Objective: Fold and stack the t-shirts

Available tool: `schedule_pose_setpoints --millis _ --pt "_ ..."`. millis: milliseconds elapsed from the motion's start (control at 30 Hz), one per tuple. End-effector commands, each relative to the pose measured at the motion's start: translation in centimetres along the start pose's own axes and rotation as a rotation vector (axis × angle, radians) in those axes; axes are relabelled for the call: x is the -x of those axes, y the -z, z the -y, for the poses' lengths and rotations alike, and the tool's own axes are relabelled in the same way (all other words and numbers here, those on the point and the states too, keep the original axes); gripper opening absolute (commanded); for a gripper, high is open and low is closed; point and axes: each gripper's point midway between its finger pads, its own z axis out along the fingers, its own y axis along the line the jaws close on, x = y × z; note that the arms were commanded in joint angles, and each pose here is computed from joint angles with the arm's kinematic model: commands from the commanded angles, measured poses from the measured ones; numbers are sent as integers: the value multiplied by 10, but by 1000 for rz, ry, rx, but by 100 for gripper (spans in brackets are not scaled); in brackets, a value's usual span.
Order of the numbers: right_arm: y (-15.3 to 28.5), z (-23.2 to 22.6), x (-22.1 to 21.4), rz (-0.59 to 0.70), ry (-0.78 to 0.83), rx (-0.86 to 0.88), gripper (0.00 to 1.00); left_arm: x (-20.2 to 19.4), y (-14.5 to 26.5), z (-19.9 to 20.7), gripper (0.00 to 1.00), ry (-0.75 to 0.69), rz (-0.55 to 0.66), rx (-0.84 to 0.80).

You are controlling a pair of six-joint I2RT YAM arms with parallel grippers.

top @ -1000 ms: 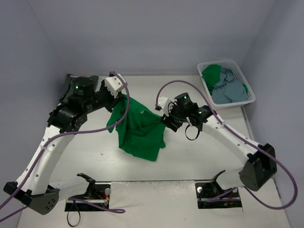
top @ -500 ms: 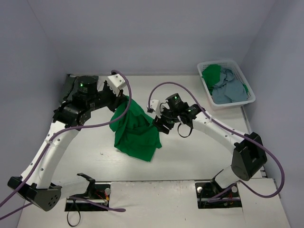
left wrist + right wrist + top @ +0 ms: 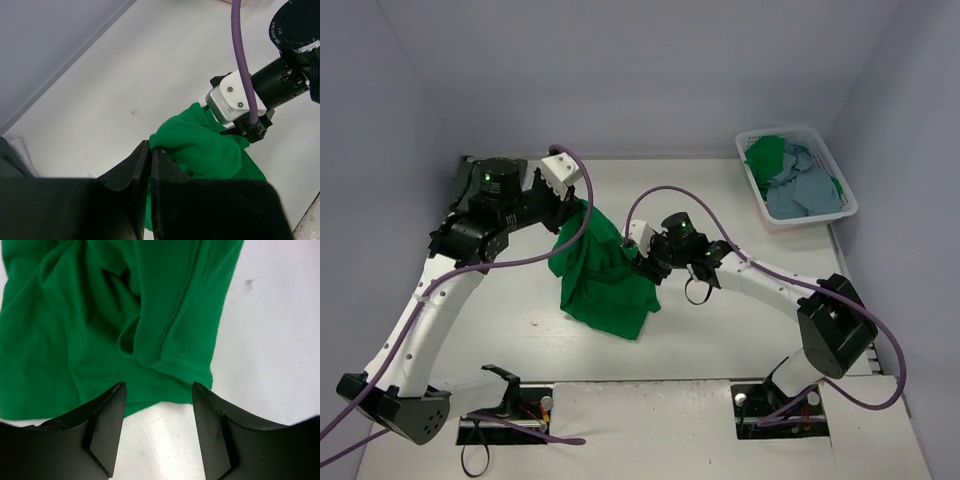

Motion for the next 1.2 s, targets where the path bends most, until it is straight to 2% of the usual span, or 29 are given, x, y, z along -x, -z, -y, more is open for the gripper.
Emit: schedule_pose_setpoints --millis 0,167,233,267,300,333,433,600,800,833,900,933,1100,1167 --pt "-7 28 37 140 34 -131 51 47 20 -6 0 -46 148 37" --pt "-32 25 30 116 22 -75 49 46 22 -9 0 -45 149 46" --pt "-40 24 26 102 16 -67 43 44 23 -10 0 -49 144 53" --pt "-47 26 22 85 13 -64 28 44 23 -10 0 -49 144 55" --pt "-50 26 18 75 10 -65 18 43 23 -10 0 -50 141 56" --pt "-55 28 14 62 7 -69 0 43 24 -10 0 -52 142 58" --pt "-53 31 11 47 6 -89 0 41 27 -11 0 -66 137 69" --pt "-15 45 31 59 17 -168 0 31 32 -13 0 -90 109 93" --pt "71 55 88 148 28 -279 0 38 56 2 0 -104 114 55" --pt "96 55 108 204 31 -306 0 40 60 6 0 -107 114 42" --pt "120 51 114 213 18 -320 0 35 71 19 0 -130 91 -10" --pt "142 49 127 261 20 -335 0 38 79 24 0 -138 99 -20" --pt "203 34 138 350 55 -372 0 11 100 47 0 -157 32 -91" --pt "213 31 134 353 76 -382 0 5 109 54 0 -155 24 -105"
